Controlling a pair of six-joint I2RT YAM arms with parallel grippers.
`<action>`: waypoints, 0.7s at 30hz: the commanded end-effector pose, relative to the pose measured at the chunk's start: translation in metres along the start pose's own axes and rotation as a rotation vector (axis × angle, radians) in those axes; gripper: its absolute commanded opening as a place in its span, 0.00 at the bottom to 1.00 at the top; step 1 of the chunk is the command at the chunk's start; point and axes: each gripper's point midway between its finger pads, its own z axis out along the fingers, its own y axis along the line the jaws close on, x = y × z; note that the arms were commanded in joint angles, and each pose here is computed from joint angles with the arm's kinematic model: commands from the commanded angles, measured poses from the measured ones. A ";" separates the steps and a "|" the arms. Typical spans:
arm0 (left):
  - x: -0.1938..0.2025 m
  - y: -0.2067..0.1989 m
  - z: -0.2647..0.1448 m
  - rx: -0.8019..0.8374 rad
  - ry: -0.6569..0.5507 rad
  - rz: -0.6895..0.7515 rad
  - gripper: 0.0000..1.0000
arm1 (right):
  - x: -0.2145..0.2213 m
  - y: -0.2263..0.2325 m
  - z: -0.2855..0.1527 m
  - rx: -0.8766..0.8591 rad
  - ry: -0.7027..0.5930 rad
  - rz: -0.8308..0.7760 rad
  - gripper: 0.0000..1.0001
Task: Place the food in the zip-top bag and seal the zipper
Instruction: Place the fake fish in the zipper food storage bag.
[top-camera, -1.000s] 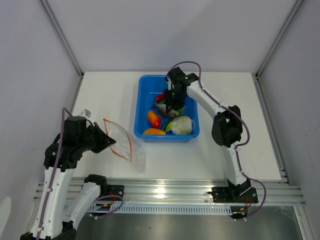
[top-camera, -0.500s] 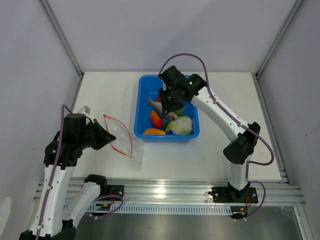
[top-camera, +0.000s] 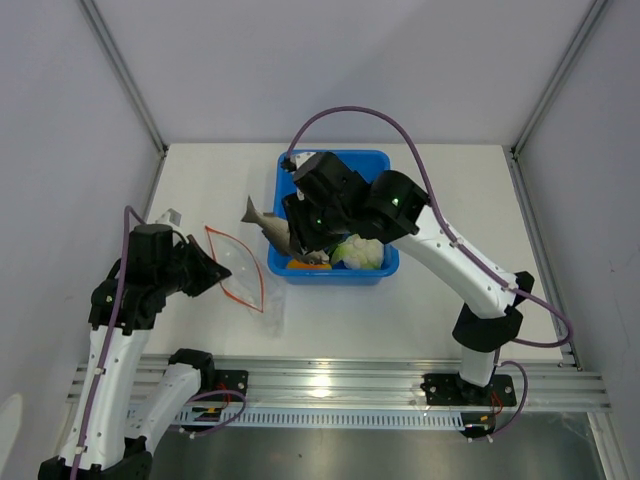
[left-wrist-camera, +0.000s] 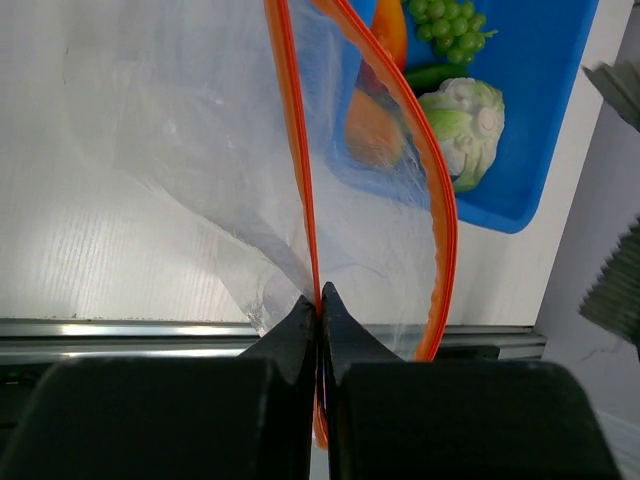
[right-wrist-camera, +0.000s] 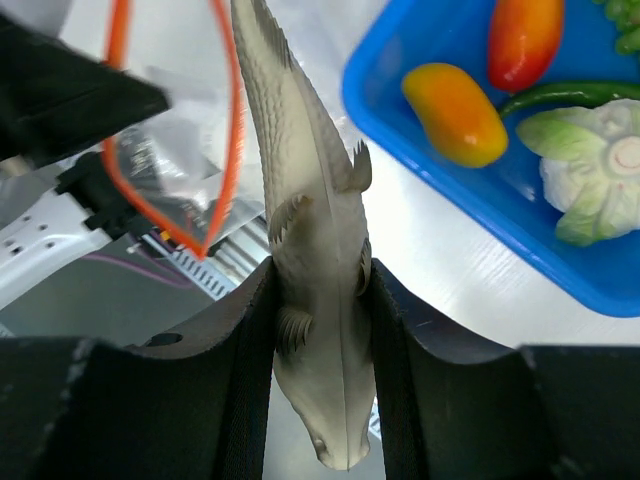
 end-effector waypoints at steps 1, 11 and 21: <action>-0.015 -0.005 -0.005 0.006 -0.062 0.028 0.01 | 0.006 0.005 -0.033 0.018 -0.030 0.000 0.00; -0.019 -0.007 -0.004 -0.001 -0.066 0.023 0.01 | 0.019 0.034 -0.028 -0.021 0.009 -0.057 0.00; -0.015 -0.007 -0.003 0.008 -0.051 0.006 0.01 | 0.033 0.043 -0.001 -0.017 0.098 -0.066 0.00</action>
